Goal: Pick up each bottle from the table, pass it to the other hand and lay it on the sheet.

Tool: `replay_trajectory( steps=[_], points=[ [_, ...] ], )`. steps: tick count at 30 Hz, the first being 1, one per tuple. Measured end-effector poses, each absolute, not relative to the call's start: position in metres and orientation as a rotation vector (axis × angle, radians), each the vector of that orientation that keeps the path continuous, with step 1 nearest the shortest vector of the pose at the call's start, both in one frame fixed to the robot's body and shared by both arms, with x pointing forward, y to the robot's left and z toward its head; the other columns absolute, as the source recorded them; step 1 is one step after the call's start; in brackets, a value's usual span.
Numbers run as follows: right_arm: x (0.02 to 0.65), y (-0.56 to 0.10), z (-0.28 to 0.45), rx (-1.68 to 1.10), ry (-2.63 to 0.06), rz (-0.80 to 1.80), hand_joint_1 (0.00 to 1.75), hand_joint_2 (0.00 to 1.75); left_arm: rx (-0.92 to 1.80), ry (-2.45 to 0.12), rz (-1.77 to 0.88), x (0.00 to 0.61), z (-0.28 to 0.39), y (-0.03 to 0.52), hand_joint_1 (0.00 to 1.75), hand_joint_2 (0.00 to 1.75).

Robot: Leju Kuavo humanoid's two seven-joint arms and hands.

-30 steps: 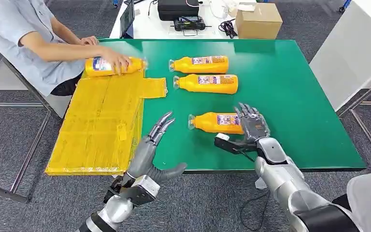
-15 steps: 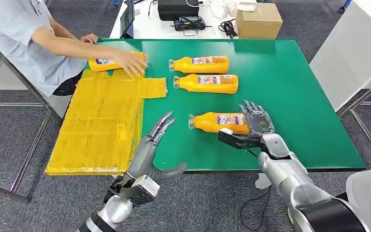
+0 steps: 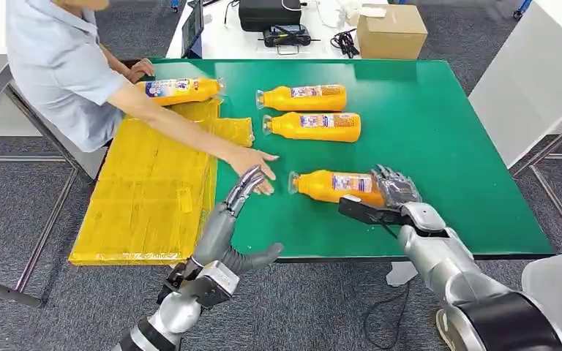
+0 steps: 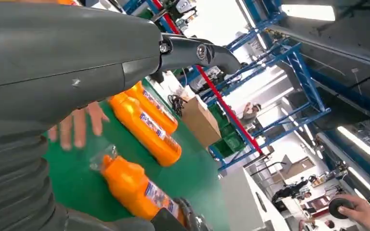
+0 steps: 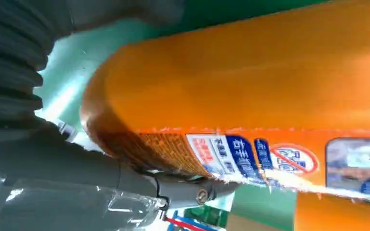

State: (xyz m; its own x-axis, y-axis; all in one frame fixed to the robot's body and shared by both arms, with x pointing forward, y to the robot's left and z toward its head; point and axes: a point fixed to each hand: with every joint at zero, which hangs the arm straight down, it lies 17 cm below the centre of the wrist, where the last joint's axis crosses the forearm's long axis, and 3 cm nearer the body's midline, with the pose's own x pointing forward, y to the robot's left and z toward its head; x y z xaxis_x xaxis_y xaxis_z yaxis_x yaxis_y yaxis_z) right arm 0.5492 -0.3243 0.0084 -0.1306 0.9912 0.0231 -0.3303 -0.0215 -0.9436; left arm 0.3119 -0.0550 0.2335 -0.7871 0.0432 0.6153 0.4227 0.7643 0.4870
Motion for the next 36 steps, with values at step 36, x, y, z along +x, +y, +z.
replay_trajectory(
  steps=[36],
  points=[
    [0.505,-0.259,0.055,-0.297,-1.696,0.669,1.75,1.75,-0.741,-1.945,-0.056,0.351,0.226,-0.013,0.0,1.75]
  ],
)
